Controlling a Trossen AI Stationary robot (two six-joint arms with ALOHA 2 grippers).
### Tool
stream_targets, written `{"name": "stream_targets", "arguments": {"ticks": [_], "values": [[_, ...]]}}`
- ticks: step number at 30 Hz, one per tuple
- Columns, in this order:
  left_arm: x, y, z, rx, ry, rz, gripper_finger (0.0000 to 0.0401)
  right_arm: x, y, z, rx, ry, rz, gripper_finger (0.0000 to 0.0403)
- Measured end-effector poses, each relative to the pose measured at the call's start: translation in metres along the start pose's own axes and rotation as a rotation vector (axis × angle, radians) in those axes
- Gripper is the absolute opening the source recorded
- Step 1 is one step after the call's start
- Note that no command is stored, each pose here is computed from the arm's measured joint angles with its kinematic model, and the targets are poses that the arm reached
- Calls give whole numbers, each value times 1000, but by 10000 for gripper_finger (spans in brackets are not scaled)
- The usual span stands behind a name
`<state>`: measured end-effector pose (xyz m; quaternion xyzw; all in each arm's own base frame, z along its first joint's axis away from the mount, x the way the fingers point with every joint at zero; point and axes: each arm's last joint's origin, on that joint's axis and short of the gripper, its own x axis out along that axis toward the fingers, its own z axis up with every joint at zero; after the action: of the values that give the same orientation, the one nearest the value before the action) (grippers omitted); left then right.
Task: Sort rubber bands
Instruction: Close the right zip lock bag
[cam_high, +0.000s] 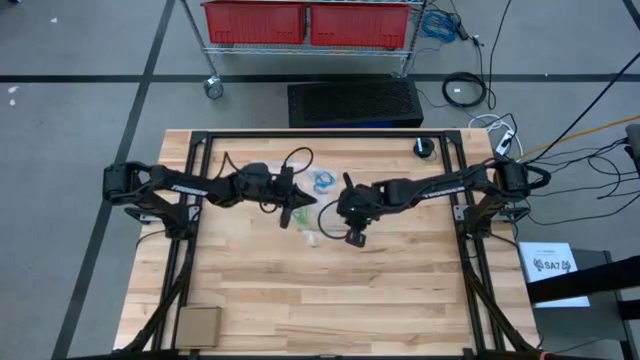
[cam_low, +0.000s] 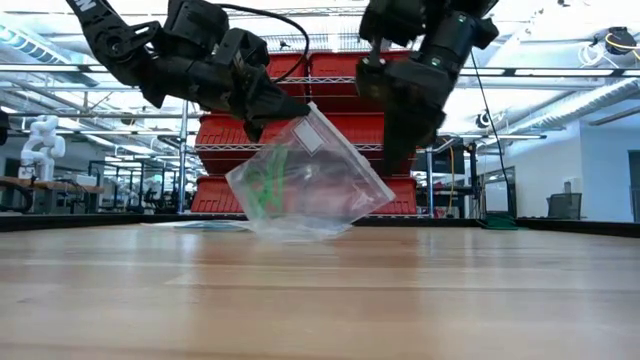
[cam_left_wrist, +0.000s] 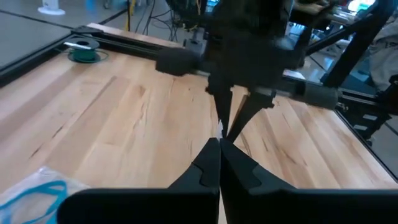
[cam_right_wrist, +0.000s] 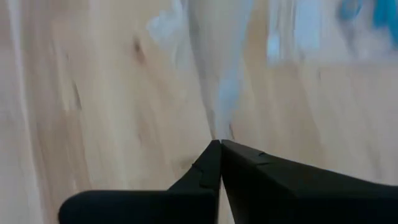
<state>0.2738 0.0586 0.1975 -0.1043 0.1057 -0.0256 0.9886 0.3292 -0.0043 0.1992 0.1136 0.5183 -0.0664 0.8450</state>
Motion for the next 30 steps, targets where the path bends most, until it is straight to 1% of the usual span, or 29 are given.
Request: {"name": "stream_targets", "arguments": {"ticks": [6,9,12,15,19,23,25,27,30], "values": [[0,1,0,-1,1,-7,0,0,2,-7,18,67,-14,1],[-1,1,0,-4,9,-12,0,0,4,-8,17,64,-12,2],[-1,1,-1,-5,14,-20,0,-3,6,-4,26,11,-25,8],[-1,1,-4,-15,46,-18,0,-10,6,1,31,-52,-38,34],[0,1,-4,-16,50,-17,0,-14,4,5,33,-97,-60,95],[0,1,-3,-9,40,-20,0,-11,2,11,1,-170,-28,148],[0,1,-4,-10,43,-21,0,-10,0,13,-9,-190,-15,159],[0,1,-4,-10,44,-27,0,-9,-3,13,-17,-199,-15,162],[0,1,-4,-10,43,-29,0,-6,-10,11,-13,-191,-31,146]]}}
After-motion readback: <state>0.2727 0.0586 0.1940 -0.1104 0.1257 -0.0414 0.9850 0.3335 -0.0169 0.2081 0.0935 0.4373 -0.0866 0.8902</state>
